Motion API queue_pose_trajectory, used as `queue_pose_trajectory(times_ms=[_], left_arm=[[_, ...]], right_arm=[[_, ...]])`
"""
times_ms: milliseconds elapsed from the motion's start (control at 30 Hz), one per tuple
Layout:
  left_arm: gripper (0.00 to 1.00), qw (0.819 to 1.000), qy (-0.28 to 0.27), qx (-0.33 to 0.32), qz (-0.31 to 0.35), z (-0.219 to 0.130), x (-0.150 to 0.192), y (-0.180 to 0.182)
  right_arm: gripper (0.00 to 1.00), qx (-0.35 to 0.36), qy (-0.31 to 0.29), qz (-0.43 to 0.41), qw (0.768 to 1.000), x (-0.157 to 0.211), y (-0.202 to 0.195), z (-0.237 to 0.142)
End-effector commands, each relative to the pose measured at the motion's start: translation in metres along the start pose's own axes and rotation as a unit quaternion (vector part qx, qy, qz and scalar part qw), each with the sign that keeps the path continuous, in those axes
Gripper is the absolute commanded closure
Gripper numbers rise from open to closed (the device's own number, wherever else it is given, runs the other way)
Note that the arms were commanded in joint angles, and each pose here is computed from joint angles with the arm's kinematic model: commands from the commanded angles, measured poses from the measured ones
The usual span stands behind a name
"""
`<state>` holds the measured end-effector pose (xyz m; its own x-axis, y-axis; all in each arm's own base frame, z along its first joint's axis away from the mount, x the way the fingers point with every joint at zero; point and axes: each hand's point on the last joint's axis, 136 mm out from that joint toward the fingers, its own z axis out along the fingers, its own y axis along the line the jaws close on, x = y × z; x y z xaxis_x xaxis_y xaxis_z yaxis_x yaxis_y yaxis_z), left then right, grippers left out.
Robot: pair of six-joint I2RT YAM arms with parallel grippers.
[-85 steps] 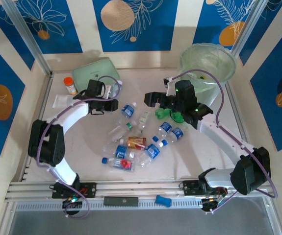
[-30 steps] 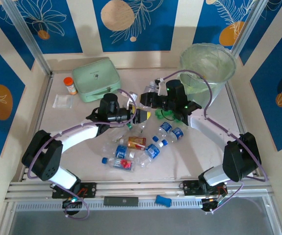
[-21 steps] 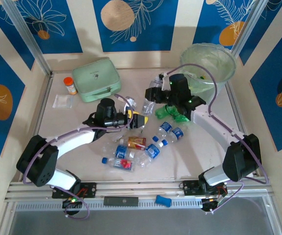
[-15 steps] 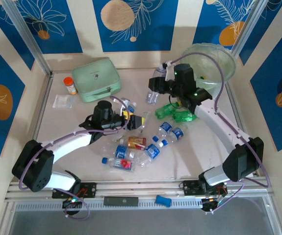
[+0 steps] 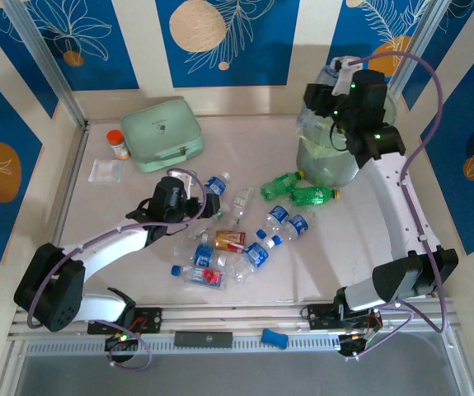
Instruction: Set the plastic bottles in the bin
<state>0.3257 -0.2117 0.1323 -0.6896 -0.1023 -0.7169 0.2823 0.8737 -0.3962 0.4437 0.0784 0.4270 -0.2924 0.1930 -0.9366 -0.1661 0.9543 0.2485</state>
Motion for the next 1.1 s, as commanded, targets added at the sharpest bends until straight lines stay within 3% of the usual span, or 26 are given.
queue_pose_trajectory(times_ms=[0,233,433,800,1000,1067], left_arm=[[0.00,1.000,-0.009,-0.021,-0.004,-0.002,-0.002,0.010],[0.00,1.000,0.000,-0.005,-0.011,0.005,0.003,0.005],[0.00,1.000,0.001,-0.004,-0.012,0.004,0.003,0.005],[0.00,1.000,0.001,-0.009,-0.017,0.001,0.004,0.007],[0.00,1.000,-0.001,-0.009,-0.020,0.001,0.003,0.007],[0.00,1.000,0.000,-0.008,-0.021,0.002,0.003,0.007]], right_arm=[[0.53,0.041,-0.040,-0.003,0.998,-0.031,-0.028,-0.013],[0.53,0.136,-0.050,-0.012,0.989,-0.038,-0.090,-0.009],[0.53,0.174,-0.001,-0.006,0.985,-0.013,-0.129,0.014],[0.49,0.164,0.123,0.027,0.978,0.059,-0.150,0.065],[0.41,0.160,0.148,0.033,0.975,0.070,-0.150,0.071],[0.34,0.161,0.147,0.033,0.975,0.067,-0.150,0.069]])
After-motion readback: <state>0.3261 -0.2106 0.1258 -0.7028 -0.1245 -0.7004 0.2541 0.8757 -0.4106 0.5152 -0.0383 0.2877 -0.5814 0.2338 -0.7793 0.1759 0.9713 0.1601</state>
